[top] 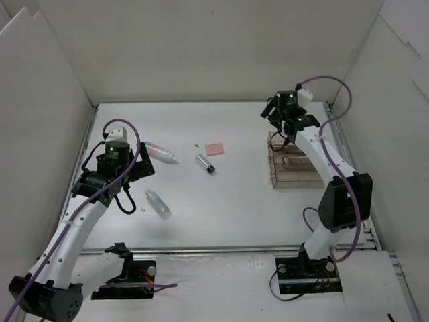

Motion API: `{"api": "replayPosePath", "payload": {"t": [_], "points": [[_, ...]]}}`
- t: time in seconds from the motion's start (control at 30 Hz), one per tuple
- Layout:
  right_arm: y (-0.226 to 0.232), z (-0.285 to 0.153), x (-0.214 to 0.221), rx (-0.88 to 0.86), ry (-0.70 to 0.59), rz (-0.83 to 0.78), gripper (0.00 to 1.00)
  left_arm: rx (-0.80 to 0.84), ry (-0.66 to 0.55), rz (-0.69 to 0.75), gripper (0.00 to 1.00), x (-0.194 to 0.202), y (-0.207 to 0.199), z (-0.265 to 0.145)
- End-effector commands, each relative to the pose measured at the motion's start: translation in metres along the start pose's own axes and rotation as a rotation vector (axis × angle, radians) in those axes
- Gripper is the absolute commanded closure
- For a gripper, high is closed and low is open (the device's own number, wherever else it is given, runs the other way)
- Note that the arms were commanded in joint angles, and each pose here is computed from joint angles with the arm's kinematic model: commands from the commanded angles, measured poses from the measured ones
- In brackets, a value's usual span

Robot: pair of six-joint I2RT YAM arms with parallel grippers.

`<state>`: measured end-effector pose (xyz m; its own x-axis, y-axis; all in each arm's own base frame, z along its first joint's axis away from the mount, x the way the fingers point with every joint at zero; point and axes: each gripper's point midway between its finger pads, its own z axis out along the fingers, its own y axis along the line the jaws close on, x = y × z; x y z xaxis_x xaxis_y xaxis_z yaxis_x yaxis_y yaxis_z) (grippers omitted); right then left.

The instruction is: Organize the makeup

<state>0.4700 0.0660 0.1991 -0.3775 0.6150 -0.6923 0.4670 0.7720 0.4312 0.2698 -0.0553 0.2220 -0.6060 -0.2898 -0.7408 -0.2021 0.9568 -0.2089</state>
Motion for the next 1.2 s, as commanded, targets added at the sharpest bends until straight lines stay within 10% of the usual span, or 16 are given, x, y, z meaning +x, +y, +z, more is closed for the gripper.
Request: {"api": "replayPosePath", "payload": {"t": [0.0, 0.37, 1.17], "points": [[0.057, 0.005, 0.016, -0.192, 0.039, -0.330, 0.32, 0.034, -0.063, -0.019, 0.02, -0.018, -0.009, -0.007], [0.118, 0.037, 0.148, -0.342, 0.267, -0.795, 0.02, -0.002, -0.059, -0.021, 0.02, -0.010, 0.005, -0.018], [0.125, 0.066, 0.241, -0.340, 0.434, -0.956, 0.02, -0.023, -0.039, -0.024, 0.02, 0.003, 0.015, -0.026]]}}
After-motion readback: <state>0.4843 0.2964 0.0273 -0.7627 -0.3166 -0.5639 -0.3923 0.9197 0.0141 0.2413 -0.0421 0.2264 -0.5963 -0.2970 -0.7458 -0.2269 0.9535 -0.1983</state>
